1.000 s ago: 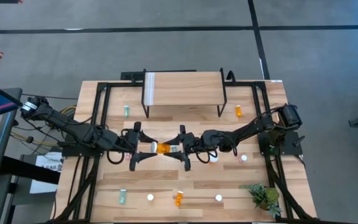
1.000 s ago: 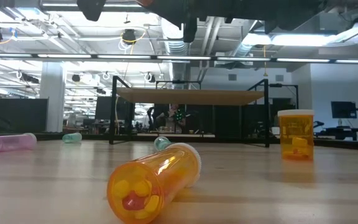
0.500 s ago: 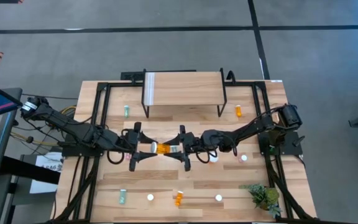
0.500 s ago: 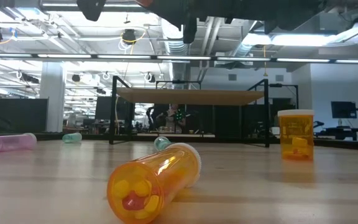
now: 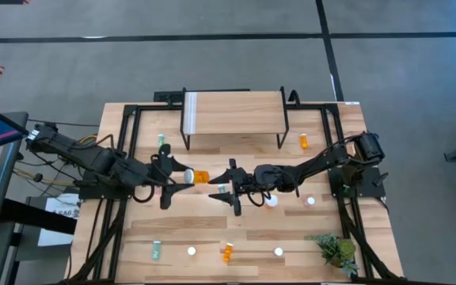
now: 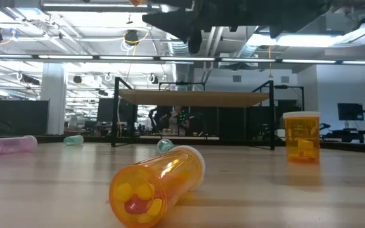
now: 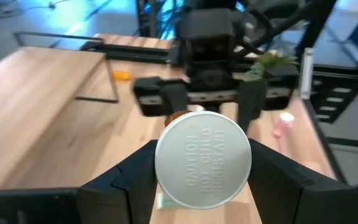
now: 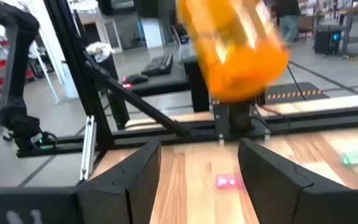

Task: Pick and place medicine bottles onto shelf by color
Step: Put the left large orange pill bottle on the shelf

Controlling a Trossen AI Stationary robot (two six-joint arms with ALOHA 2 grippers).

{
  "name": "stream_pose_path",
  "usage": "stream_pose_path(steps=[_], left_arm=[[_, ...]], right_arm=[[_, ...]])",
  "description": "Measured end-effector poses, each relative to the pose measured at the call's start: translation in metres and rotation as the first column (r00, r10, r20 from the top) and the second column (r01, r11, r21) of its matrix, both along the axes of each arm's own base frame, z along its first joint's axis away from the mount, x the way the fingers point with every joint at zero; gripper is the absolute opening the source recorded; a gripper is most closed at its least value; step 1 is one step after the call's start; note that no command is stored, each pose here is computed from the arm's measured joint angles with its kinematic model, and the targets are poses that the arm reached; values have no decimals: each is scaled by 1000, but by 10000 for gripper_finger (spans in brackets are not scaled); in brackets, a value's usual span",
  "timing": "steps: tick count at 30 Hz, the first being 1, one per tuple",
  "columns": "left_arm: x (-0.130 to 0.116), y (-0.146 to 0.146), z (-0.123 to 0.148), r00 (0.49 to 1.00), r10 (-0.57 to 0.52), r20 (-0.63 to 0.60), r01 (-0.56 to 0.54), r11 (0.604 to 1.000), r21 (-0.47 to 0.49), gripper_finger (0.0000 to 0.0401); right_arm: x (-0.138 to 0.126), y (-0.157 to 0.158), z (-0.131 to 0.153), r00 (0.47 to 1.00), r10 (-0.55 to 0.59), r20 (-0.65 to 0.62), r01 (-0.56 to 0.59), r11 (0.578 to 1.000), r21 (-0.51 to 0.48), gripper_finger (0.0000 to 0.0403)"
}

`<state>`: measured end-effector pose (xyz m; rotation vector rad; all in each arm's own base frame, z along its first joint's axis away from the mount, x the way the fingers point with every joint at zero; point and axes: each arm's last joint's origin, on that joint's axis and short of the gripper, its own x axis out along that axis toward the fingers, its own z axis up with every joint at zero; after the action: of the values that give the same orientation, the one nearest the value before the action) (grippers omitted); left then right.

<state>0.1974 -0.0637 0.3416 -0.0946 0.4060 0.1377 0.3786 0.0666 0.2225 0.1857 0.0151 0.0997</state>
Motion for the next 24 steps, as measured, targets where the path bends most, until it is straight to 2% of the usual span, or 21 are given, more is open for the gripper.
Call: stream_pose_path(steps=[11, 24], left_arm=[[-2, 47, 24, 986, 140, -85, -141, 990, -11, 197], [14, 114, 8, 961, 176, -211, -197, 977, -84, 197]], right_arm=[[1, -5, -6, 998, -13, -67, 14, 1000, 14, 237], [-1, 0, -10, 994, -3, -109, 8, 999, 39, 237]])
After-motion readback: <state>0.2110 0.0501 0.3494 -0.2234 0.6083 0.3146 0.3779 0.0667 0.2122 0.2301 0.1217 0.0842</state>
